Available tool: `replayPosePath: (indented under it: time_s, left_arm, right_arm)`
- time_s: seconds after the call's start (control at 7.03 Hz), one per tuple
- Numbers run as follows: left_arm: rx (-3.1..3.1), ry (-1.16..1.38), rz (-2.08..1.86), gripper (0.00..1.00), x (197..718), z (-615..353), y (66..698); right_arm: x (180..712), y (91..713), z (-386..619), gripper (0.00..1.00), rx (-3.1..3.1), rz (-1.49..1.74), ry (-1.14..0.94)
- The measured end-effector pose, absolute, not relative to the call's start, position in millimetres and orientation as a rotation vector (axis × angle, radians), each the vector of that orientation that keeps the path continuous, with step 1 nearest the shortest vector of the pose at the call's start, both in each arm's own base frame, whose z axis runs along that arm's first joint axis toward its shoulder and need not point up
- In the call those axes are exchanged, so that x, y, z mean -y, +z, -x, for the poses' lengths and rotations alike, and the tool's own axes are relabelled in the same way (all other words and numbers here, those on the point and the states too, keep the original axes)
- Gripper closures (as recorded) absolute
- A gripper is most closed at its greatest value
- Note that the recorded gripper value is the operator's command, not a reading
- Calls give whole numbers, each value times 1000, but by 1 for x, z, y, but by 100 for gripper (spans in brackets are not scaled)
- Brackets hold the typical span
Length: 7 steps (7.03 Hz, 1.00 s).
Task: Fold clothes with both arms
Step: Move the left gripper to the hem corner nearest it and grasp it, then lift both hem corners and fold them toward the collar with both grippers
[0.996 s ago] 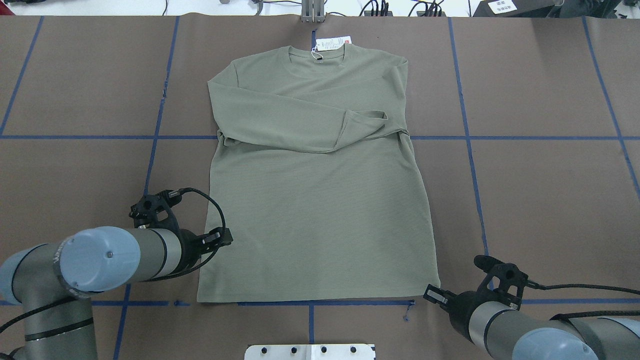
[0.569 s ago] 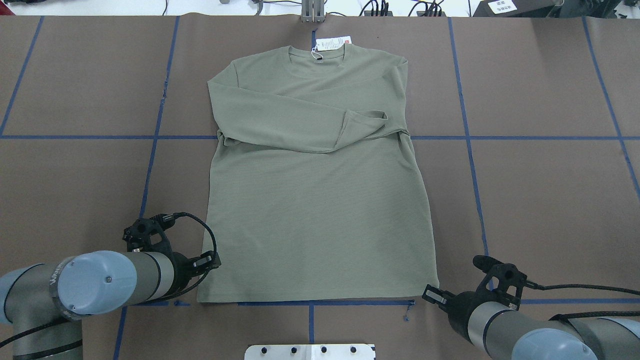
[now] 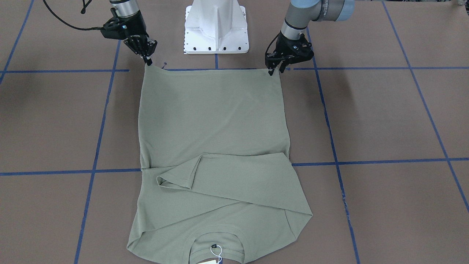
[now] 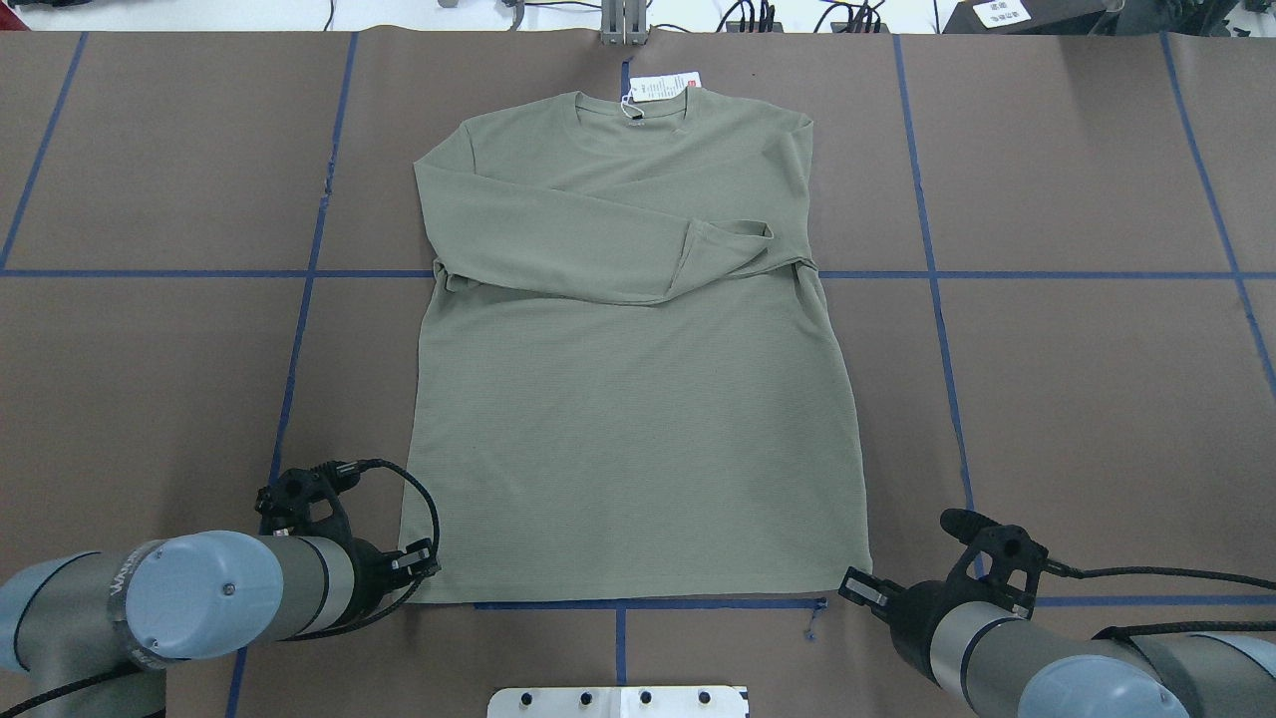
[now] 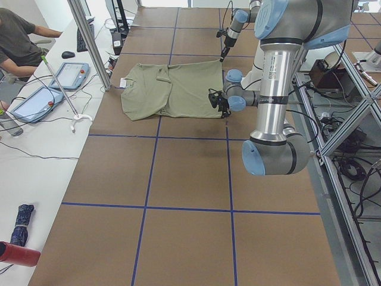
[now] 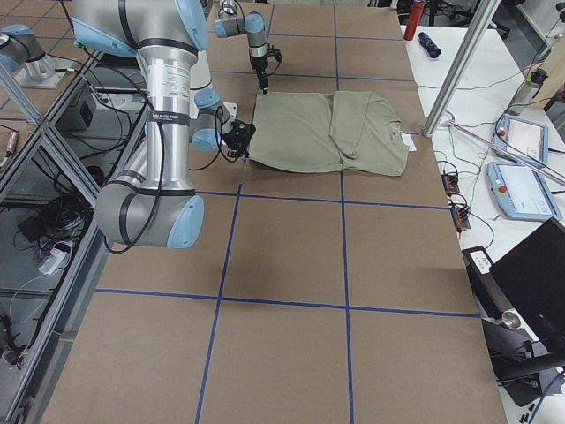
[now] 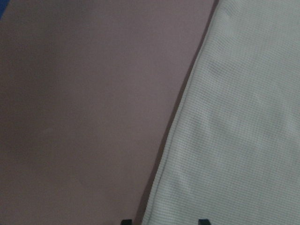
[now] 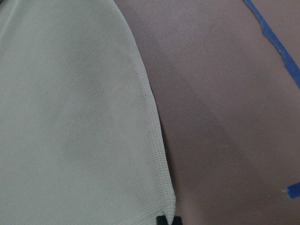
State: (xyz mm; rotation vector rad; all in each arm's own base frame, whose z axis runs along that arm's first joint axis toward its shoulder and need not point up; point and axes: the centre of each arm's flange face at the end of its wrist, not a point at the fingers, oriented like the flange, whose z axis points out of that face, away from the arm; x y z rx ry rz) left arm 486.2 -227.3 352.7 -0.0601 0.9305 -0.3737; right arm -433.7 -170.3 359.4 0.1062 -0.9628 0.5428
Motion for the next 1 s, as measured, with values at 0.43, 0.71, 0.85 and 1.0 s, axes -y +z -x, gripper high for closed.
replayPosePath:
  time_s: [0.43, 0.71, 0.85, 1.0]
  left_arm:
    - [-927, -376, 70, 100, 224, -488, 353]
    - [-943, -357, 123, 100, 218, -479, 345]
    - [-962, -327, 183, 100, 208, -460, 335]
    - [-994, -295, 242, 100, 198, -438, 319]
  right_arm:
    - [170, 359, 434, 100, 965, -105, 543]
    - [170, 351, 428, 100, 979, -97, 544]
    - [168, 345, 419, 100, 989, -79, 538]
    - [164, 342, 405, 100, 990, -52, 531]
